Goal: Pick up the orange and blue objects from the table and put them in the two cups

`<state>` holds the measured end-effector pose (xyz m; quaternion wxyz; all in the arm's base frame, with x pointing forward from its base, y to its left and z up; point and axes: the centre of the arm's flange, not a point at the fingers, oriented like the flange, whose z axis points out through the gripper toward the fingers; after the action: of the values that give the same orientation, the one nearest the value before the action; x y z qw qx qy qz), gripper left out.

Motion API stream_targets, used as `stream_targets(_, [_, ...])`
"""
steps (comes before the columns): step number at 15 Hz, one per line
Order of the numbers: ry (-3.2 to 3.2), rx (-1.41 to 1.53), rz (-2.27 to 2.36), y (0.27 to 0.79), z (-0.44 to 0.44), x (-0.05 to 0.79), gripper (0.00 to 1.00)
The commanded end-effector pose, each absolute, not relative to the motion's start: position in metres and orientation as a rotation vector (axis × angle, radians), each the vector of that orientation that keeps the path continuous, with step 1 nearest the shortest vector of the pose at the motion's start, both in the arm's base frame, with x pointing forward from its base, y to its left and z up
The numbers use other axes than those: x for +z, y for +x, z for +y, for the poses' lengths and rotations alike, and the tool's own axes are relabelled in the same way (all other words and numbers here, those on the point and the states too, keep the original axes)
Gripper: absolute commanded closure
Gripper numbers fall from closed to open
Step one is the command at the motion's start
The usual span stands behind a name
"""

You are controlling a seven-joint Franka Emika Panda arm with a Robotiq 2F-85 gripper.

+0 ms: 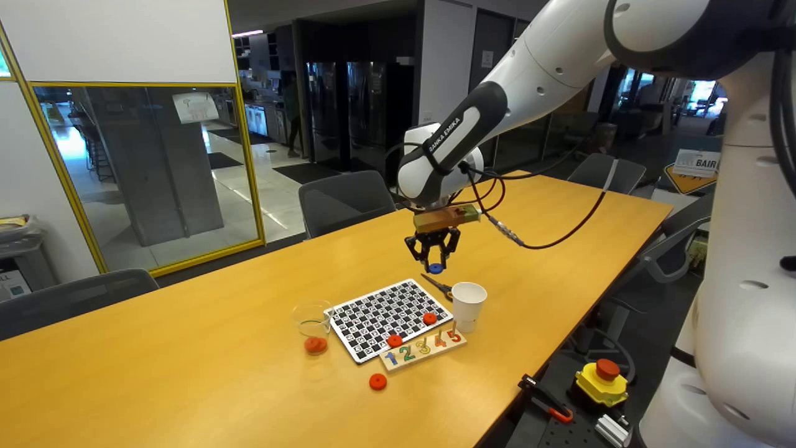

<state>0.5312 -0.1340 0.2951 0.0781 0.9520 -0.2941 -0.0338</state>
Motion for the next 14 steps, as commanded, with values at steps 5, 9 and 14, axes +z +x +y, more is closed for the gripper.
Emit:
stream_targets(5, [2.813,-0.206,-0.966,0.483,-0.145,0.280,0.78])
stream_targets(9, [2.788,-0.248,-1.023,0.472,-0.157,0.269,0.78])
stream_targets(14, [2.768,-0.241,-1.078,0.468,-0.166,0.262,0.78])
